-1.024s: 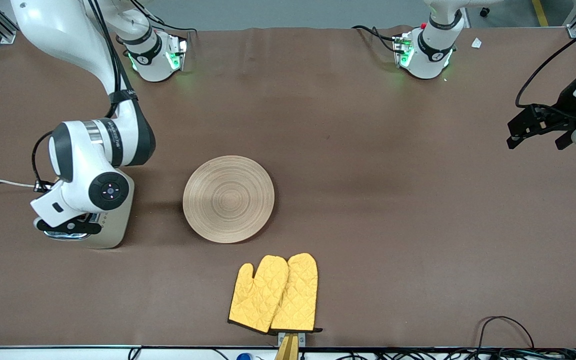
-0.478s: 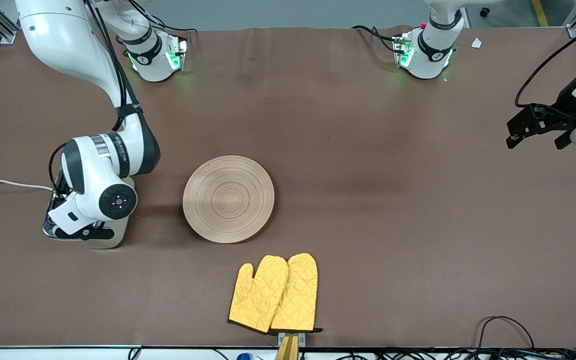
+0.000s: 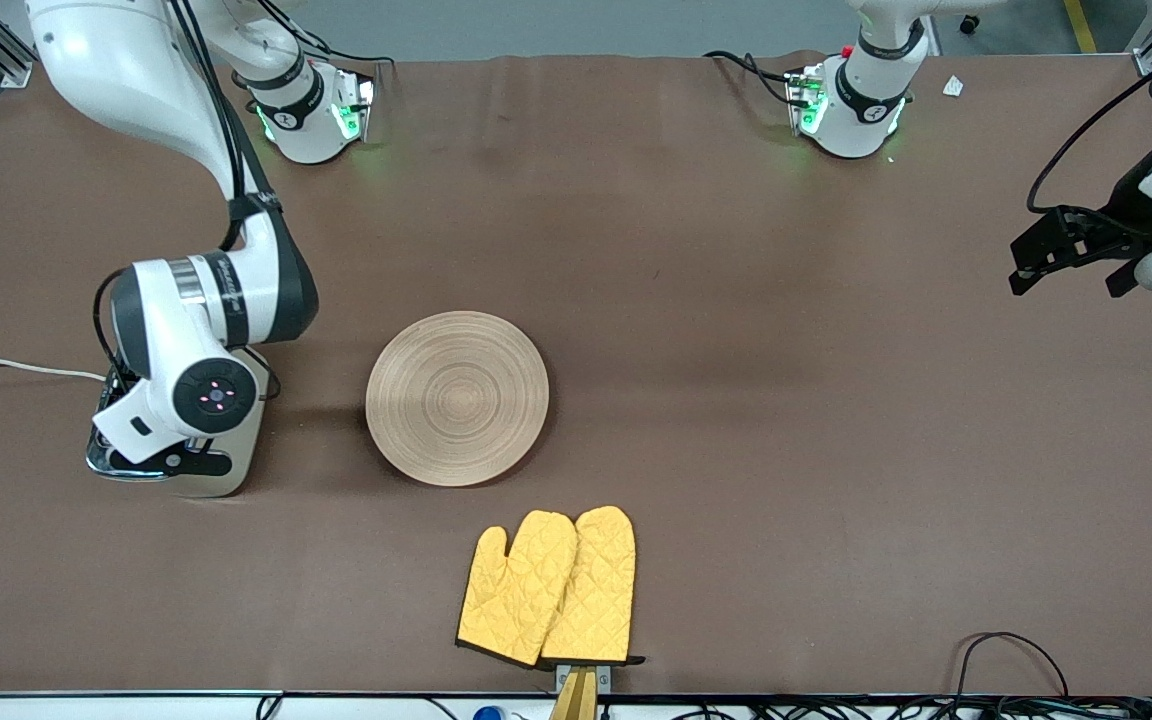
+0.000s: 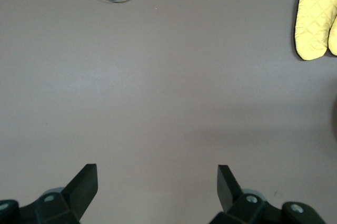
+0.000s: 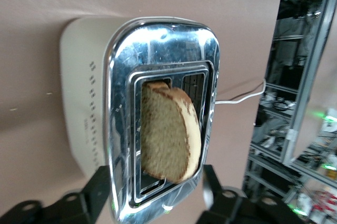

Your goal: Move plate and put bread in toaster

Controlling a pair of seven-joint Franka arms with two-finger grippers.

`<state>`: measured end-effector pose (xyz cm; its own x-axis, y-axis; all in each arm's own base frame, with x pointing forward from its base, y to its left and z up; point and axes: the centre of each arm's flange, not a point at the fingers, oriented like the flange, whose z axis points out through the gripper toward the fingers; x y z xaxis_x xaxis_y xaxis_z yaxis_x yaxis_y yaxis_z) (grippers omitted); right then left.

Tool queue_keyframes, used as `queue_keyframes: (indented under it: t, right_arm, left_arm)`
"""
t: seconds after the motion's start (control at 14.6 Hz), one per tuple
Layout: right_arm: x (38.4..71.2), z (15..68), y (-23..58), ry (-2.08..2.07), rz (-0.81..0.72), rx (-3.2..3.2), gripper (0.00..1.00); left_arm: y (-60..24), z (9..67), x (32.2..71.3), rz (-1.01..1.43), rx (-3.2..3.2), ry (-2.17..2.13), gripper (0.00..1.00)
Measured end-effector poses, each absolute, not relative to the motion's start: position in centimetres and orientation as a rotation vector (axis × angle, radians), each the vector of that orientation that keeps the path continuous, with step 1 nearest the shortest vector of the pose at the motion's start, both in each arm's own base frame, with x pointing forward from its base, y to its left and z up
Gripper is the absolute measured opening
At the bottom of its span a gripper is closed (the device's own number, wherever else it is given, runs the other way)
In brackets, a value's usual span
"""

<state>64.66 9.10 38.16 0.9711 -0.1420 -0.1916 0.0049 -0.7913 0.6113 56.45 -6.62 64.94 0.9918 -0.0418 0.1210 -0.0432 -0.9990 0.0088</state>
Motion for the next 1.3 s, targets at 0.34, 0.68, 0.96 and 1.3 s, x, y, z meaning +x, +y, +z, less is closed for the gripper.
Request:
queue_keyframes:
  t: [0.34, 0.68, 0.96, 1.3]
  right_arm:
    - [62.7, 48.3, 10.5, -0.216, -0.266, 2.688, 1.00]
    - [60.8, 54.5, 9.5, -0.314, -0.277, 2.842, 1.00]
    - [57.8, 60.7, 5.3, -0.312, -0.255, 2.912, 1.00]
    - [56.2, 62.7, 0.0, -0.212, -0.244, 3.035, 1.00]
  left_arm:
    - [-6.5, 64.9, 56.4, 0.185, 3.125, -0.064, 1.00]
    - [-6.5, 64.9, 56.4, 0.185, 3.125, -0.064, 1.00]
    - [-6.5, 64.9, 56.4, 0.185, 3.126, -0.063, 1.00]
    - [-6.5, 64.9, 56.4, 0.185, 3.126, -0.064, 1.00]
